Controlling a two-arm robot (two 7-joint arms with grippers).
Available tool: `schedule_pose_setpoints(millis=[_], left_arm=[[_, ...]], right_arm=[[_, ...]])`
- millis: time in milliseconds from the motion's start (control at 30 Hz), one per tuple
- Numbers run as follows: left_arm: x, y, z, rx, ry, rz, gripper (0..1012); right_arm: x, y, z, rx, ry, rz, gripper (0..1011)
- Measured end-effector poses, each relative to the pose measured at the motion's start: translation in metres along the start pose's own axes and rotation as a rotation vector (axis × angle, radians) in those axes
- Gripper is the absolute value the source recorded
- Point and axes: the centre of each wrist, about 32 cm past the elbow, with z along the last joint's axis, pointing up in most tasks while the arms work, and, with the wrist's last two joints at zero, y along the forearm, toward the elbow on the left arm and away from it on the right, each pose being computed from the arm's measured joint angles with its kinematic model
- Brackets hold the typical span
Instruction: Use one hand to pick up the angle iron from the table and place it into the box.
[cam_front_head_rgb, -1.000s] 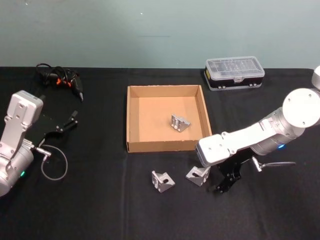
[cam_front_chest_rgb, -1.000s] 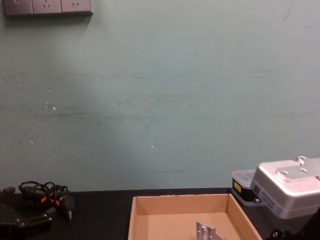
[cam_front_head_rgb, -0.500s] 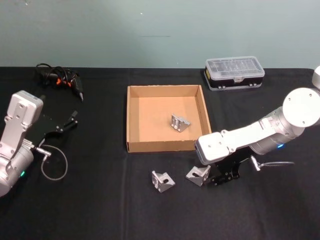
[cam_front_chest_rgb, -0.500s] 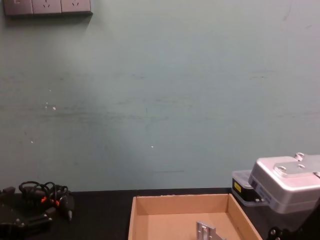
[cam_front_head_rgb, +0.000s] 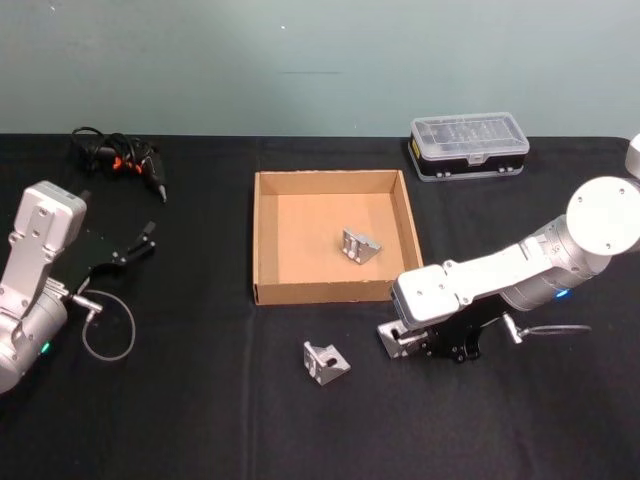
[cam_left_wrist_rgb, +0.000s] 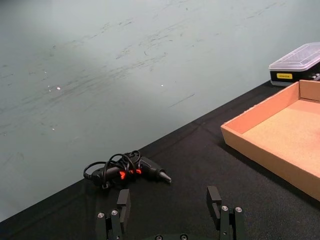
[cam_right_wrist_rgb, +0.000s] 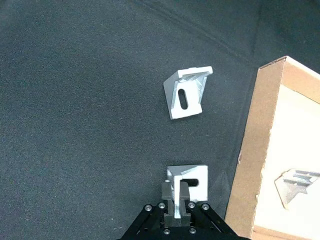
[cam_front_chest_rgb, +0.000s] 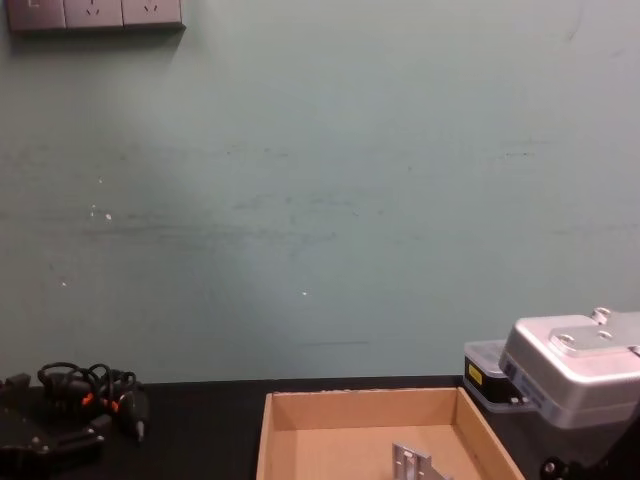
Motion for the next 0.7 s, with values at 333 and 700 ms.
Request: schedule_pose_setpoints(millis=[333,700], left_arm=[[0.0,0.0,0.0,0.0,0.0,0.0,1000],[0.0,0.0,0.0,0.0,0.0,0.0,1000]], right_arm=[[-0.001,0.0,-0.001,0.011,0.007,0.001,57],[-0.006,-0.014,-0.003,0.156,0.058,-0.033,57]])
